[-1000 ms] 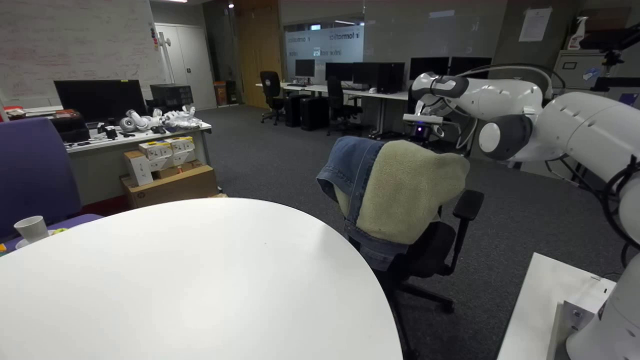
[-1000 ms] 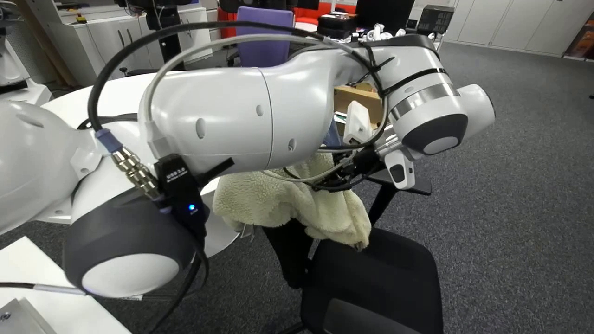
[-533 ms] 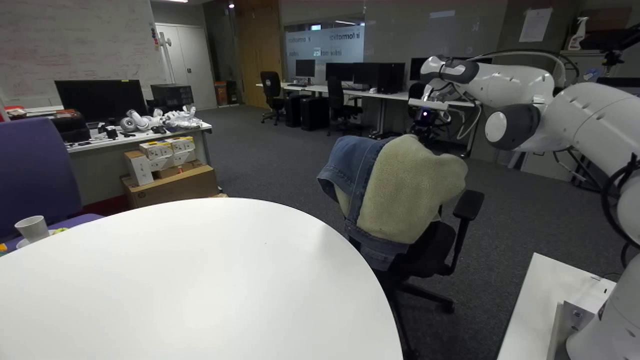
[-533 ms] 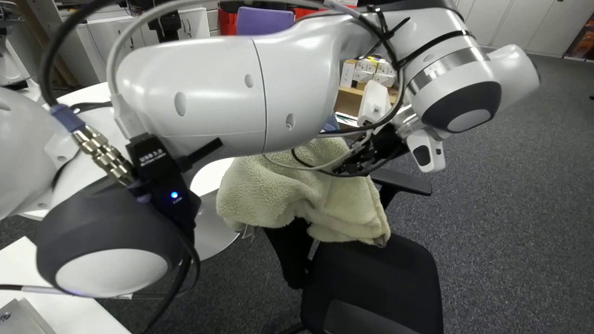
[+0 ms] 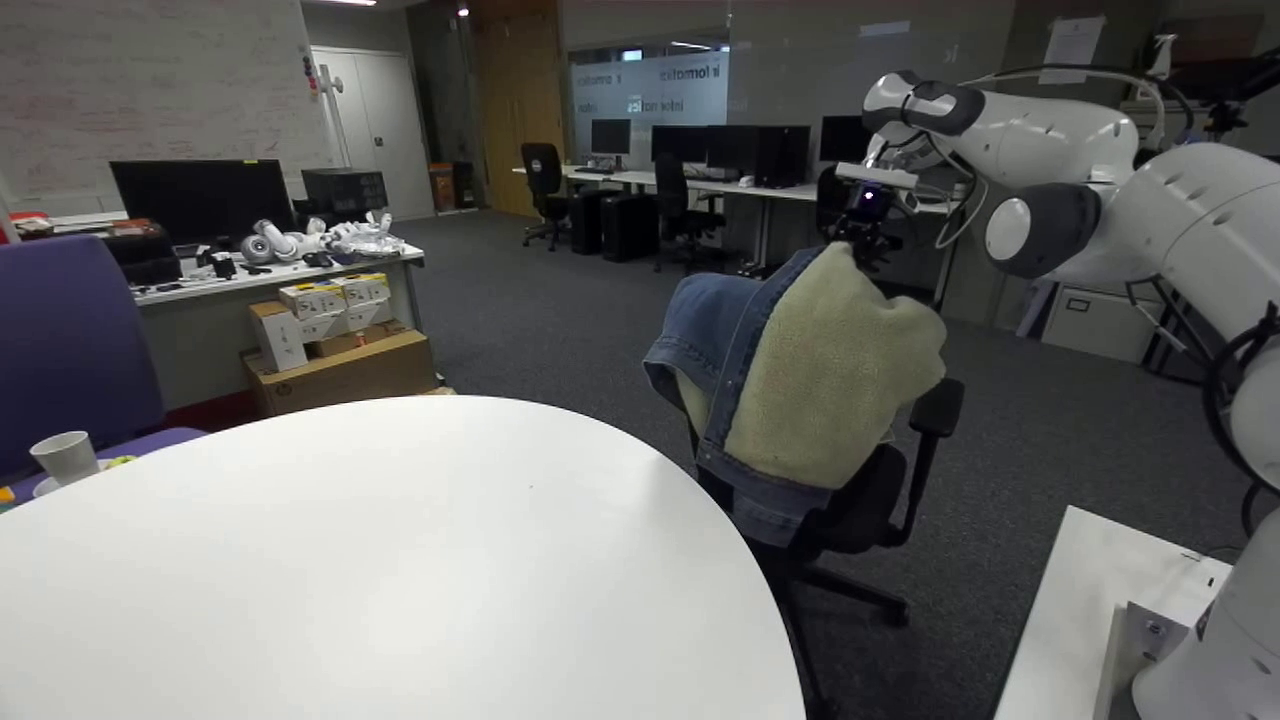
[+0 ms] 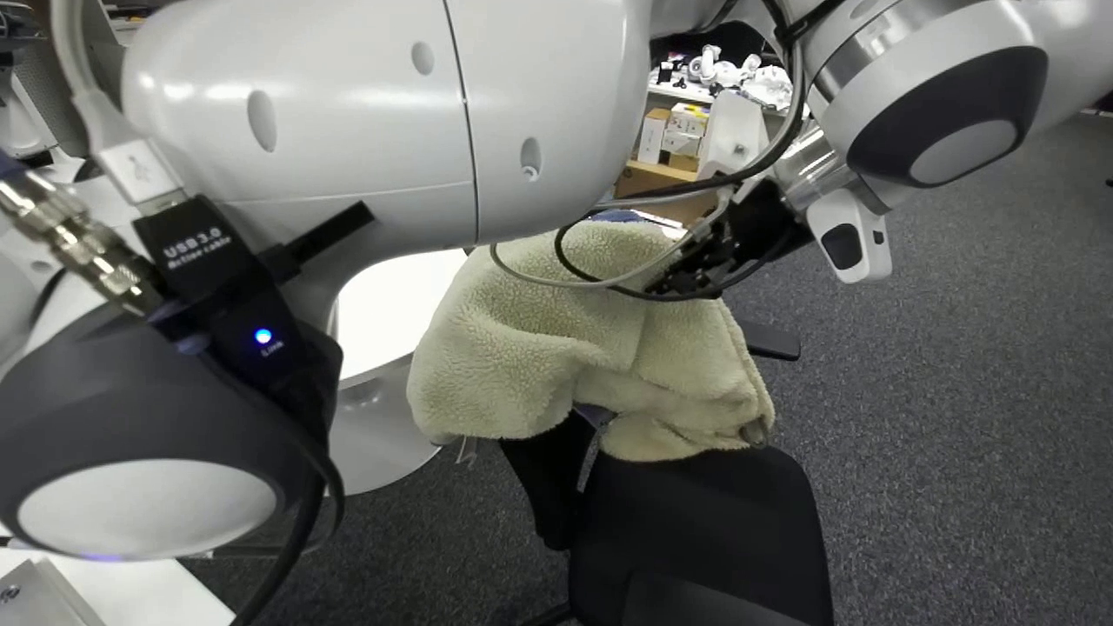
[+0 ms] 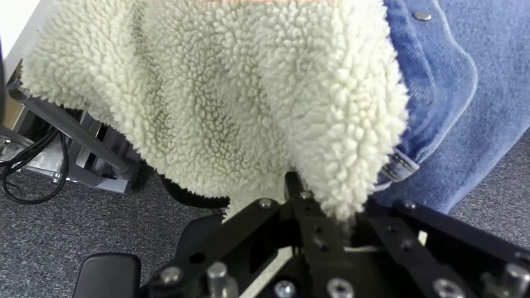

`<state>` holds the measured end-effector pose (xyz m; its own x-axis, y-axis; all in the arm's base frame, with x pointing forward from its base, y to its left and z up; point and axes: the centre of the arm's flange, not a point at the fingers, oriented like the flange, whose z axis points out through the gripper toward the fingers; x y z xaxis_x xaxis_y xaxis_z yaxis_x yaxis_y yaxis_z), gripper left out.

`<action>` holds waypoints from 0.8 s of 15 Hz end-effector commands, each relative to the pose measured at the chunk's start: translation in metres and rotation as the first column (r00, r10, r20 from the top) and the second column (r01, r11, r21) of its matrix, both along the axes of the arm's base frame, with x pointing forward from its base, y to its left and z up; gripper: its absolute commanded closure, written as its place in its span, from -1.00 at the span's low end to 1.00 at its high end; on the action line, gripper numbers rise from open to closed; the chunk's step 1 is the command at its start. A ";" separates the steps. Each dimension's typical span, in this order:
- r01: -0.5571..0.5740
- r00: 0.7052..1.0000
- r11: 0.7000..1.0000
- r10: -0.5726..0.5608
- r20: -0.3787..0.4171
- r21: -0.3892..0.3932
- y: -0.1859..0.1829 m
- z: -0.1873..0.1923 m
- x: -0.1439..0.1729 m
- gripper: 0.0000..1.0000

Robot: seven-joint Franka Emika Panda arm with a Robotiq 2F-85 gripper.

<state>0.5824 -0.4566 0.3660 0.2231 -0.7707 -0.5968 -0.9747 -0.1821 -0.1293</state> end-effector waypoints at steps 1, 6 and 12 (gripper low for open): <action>-0.029 1.000 0.999 0.029 0.005 0.016 0.050 0.007 -0.056 0.94; -0.048 0.999 0.999 0.049 -0.018 0.017 0.047 0.003 -0.062 0.94; -0.039 0.999 0.997 0.039 -0.002 -0.061 0.056 0.000 -0.051 0.23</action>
